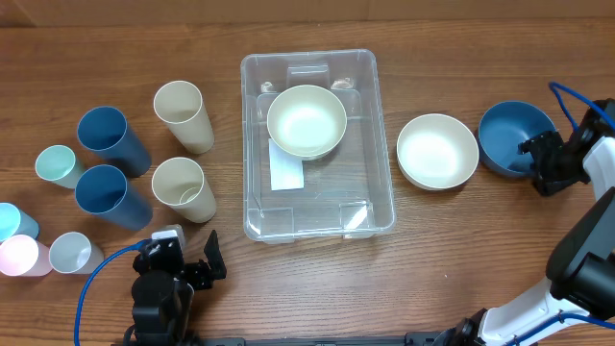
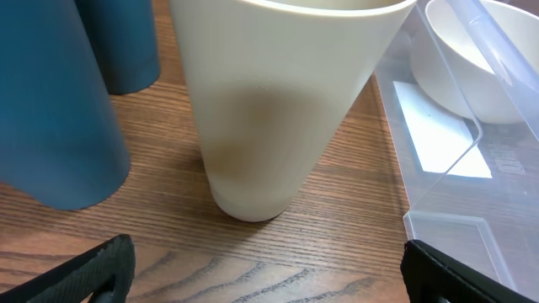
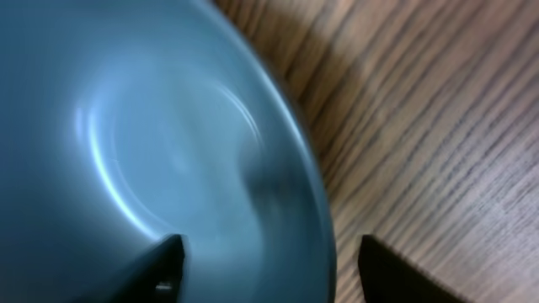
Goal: Pack container
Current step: 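Move the right gripper to the blue bowl and grasp its rim, then place the blue bowl into the cream bowl in the bin, release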
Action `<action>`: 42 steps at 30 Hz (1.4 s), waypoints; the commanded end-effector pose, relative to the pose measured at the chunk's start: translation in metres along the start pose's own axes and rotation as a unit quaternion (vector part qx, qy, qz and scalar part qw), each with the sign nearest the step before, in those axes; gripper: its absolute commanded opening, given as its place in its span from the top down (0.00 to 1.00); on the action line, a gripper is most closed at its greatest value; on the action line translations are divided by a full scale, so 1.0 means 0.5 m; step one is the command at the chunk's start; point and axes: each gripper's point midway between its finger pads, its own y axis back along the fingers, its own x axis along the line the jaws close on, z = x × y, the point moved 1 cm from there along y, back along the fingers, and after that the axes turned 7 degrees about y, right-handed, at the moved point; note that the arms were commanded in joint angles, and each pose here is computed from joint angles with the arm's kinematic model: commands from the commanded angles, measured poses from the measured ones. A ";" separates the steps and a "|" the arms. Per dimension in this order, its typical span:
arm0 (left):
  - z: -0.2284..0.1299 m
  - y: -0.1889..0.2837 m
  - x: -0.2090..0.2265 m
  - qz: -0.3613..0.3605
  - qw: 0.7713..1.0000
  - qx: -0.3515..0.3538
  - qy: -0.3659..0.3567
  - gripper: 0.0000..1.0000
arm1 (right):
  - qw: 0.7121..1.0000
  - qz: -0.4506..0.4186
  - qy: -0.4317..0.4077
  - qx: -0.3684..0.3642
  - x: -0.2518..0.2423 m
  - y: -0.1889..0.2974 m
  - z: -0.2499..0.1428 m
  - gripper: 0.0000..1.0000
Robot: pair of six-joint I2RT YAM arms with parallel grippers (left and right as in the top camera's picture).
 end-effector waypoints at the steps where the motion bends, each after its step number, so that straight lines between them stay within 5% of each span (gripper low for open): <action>1: 0.001 0.000 -0.001 -0.003 1.000 -0.003 0.006 0.00 | 1.000 0.004 -0.011 0.008 -0.003 -0.009 -0.016 0.67; 2: 0.001 0.000 -0.001 -0.003 1.000 -0.003 0.006 0.00 | 1.000 0.004 -0.015 0.009 -0.003 -0.008 -0.016 0.86; 3: 0.001 0.000 -0.001 -0.003 1.000 -0.003 0.006 0.00 | 1.000 0.004 -0.017 0.006 -0.005 -0.004 -0.011 0.94; 8: 0.001 0.000 -0.001 -0.003 1.000 -0.003 0.006 0.00 | 0.999 0.015 -0.024 -0.032 0.024 0.085 0.030 0.96; 13: 0.001 0.000 -0.001 -0.003 1.000 -0.003 0.006 0.00 | 0.988 0.079 0.029 -0.133 0.139 0.290 0.049 0.96; 16: 0.001 0.000 -0.001 -0.003 1.000 -0.003 0.006 0.00 | 0.959 0.170 0.141 -0.175 0.283 0.433 -0.039 0.96; 19: 0.001 0.000 -0.001 -0.003 1.000 -0.003 0.006 0.00 | 0.913 0.240 0.289 -0.158 0.429 0.488 -0.226 0.96; 24: 0.001 0.000 -0.001 -0.003 1.000 -0.003 0.006 0.00 | 0.875 0.210 0.422 -0.109 0.551 0.371 -0.455 0.96; 31: 0.001 0.000 -0.001 -0.003 1.000 -0.003 0.006 0.00 | 0.873 0.146 0.465 -0.024 0.593 0.102 -0.544 0.96; 32: 0.001 0.000 -0.001 -0.003 1.000 -0.003 0.006 0.00 | 0.868 0.150 0.473 -0.010 0.594 0.086 -0.555 0.94; 34: 0.001 0.000 -0.001 -0.003 1.000 -0.003 0.006 0.00 | 0.864 0.158 0.478 -0.012 0.599 0.096 -0.556 0.47; 35: 0.001 0.000 -0.001 -0.003 1.000 -0.003 0.006 0.00 | 0.863 0.168 0.475 -0.022 0.608 0.130 -0.547 0.39; 42: 0.001 0.000 -0.001 -0.003 1.000 -0.003 0.006 0.00 | 0.891 0.200 0.394 -0.103 0.546 0.390 -0.375 0.21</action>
